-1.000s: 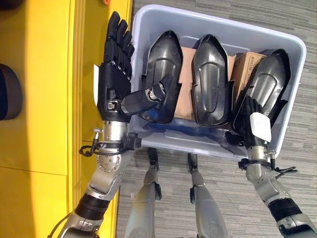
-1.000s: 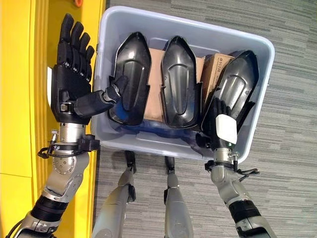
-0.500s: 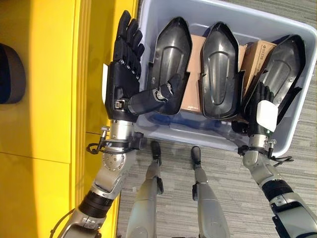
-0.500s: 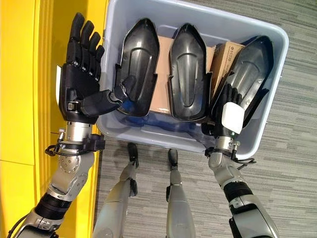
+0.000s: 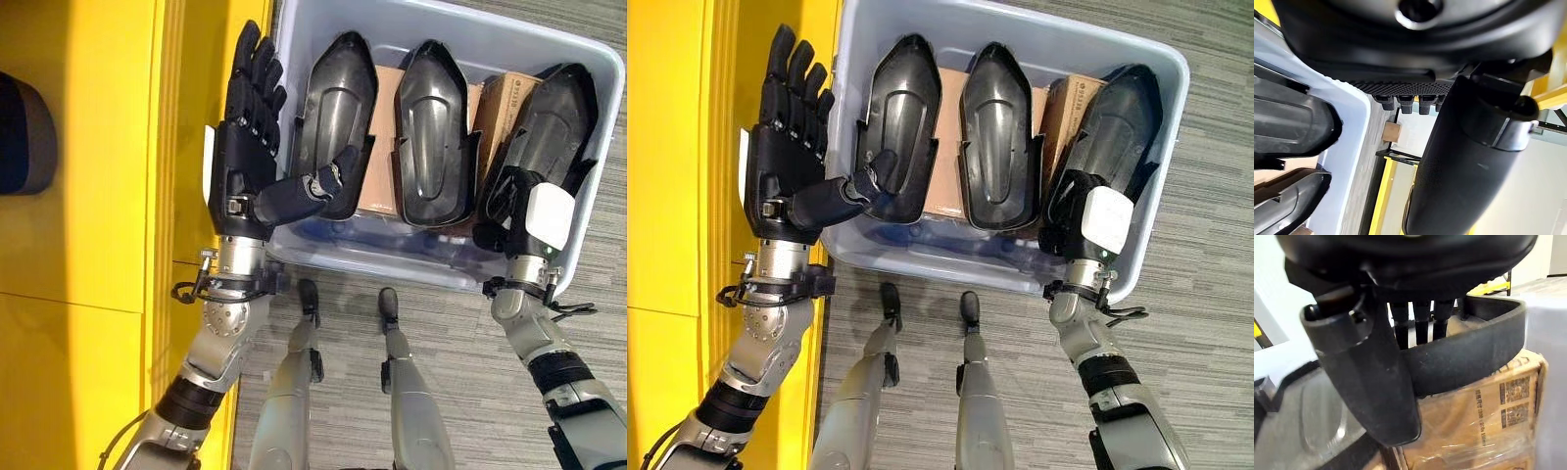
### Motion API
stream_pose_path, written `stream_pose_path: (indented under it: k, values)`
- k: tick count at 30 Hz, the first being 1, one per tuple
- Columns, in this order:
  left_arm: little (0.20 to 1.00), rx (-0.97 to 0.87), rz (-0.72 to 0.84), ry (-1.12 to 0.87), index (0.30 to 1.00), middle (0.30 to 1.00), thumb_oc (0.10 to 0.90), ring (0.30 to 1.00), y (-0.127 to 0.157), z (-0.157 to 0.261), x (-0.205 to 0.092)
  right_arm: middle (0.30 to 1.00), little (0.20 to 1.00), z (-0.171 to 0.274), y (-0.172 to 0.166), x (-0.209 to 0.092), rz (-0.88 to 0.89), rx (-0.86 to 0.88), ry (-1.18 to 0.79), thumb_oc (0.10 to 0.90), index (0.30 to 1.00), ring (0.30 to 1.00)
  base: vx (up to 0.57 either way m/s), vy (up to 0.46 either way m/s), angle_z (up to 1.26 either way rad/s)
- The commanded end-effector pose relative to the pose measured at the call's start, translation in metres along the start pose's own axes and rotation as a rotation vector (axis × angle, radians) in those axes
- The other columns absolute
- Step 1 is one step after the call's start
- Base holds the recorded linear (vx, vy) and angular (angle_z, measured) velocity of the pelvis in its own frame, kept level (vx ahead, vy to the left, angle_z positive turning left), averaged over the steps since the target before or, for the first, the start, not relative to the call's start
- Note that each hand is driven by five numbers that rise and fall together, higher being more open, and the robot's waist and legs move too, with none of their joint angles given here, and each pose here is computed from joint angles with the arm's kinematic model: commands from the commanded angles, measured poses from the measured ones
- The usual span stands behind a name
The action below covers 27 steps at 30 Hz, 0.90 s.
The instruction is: Move parts from the plastic box to the shelf.
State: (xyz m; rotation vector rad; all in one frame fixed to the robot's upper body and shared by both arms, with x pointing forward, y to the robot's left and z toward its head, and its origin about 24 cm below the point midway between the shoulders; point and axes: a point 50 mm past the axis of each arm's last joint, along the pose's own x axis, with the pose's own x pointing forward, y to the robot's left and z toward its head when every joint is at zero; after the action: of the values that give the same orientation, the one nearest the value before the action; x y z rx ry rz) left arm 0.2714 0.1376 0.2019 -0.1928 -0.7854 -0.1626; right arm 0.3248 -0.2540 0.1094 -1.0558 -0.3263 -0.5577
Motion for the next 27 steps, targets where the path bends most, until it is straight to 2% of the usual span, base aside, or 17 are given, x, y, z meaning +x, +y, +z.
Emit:
stream_pose_path:
  k: [1, 9, 14, 20, 27]
  values:
    - [1.000, -0.025, -0.047, -0.216, 1.000, 1.000, 0.900, 1.000, -0.003, 0.033, 0.012, 0.300, 0.300, -0.021, 0.026, -0.048, 0.262, -0.015, 0.047, 0.400, 0.300, 0.300, 0.04, 0.012, 0.02]
    - [1.000, -0.011, -0.062, -0.166, 1.000, 1.000, 0.900, 1.000, 0.002, 0.026, 0.009, 0.300, 0.300, -0.024, 0.007, -0.058, 0.218, 0.020, 0.032, 0.400, 0.300, 0.300, 0.03, 0.007, 0.02]
    - [1.000, -0.018, -0.066, -0.138, 1.000, 1.000, 0.900, 1.000, 0.005, 0.021, 0.007, 0.300, 0.300, -0.023, -0.004, -0.053, 0.173, 0.028, 0.021, 0.400, 0.300, 0.300, 0.01, 0.002, 0.00]
    - [1.000, 0.015, -0.058, -0.114, 1.000, 1.000, 0.900, 1.000, 0.016, 0.019, 0.001, 0.300, 0.300, 0.001, -0.046, -0.023, -0.010, 0.007, -0.145, 0.400, 0.300, 0.300, 0.01, 0.006, -0.02]
    - [1.000, 0.056, -0.043, -0.062, 1.000, 1.000, 0.900, 1.000, 0.030, 0.016, -0.013, 0.300, 0.300, 0.024, -0.076, -0.001, -0.122, -0.039, -0.280, 0.400, 0.300, 0.300, 0.00, -0.013, -0.12]
